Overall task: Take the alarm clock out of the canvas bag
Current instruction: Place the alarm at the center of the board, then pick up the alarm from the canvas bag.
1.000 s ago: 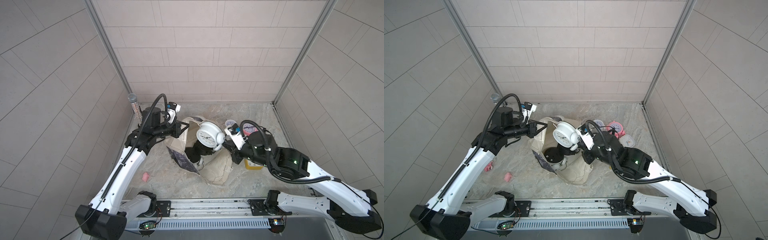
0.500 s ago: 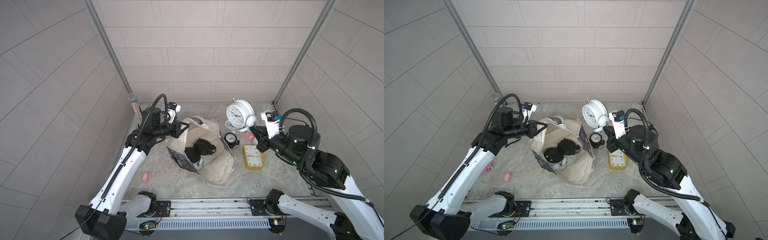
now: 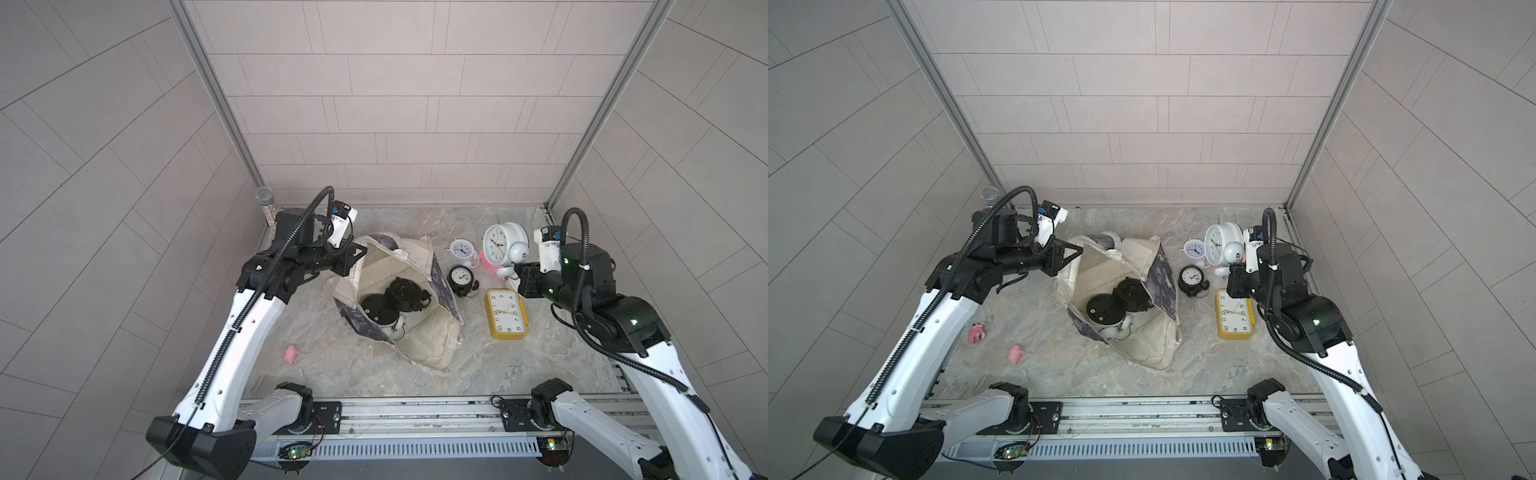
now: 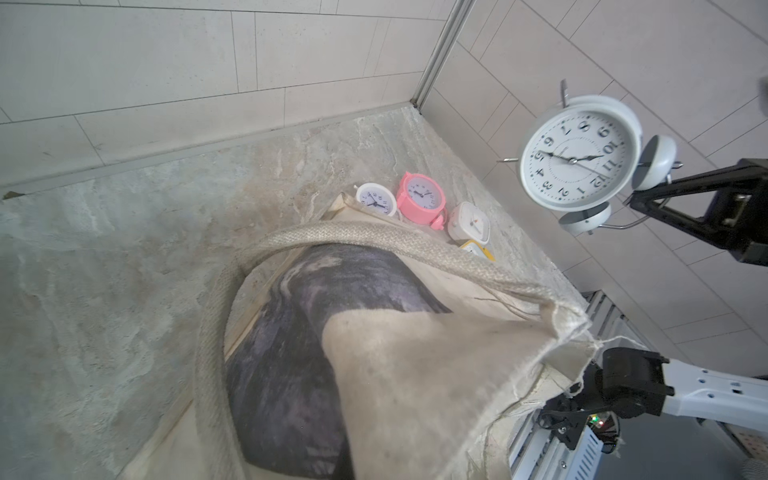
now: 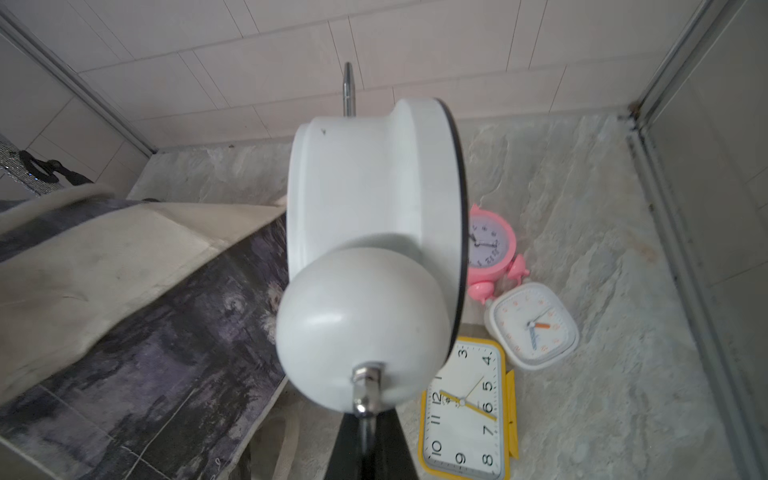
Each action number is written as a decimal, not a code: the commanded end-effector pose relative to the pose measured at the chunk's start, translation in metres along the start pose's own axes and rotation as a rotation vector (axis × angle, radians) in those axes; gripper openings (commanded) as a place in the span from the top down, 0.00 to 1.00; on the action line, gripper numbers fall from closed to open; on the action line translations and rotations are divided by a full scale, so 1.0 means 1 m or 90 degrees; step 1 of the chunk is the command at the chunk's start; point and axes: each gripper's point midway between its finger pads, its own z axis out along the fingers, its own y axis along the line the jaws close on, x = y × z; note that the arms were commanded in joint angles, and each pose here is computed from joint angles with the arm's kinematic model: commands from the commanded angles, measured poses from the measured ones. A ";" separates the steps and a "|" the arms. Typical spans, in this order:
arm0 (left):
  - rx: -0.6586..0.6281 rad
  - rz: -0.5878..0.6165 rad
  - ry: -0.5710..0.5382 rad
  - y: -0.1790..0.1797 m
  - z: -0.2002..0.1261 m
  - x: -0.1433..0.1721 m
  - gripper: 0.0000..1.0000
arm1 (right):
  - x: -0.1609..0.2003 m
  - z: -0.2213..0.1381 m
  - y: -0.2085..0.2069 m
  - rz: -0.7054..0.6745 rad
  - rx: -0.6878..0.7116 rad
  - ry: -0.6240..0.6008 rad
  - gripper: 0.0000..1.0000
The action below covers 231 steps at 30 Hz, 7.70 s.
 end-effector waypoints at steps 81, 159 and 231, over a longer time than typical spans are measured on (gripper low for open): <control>-0.053 0.045 -0.057 0.012 -0.015 -0.011 1.00 | 0.230 0.117 -0.050 0.343 -0.047 0.299 0.89; 0.007 -0.042 -0.074 0.004 -0.005 -0.019 1.00 | 0.132 0.057 0.275 -0.627 -0.230 -0.130 0.63; 0.044 -0.046 -0.068 -0.004 -0.001 -0.021 1.00 | 0.156 0.243 0.130 -0.796 0.153 0.126 0.45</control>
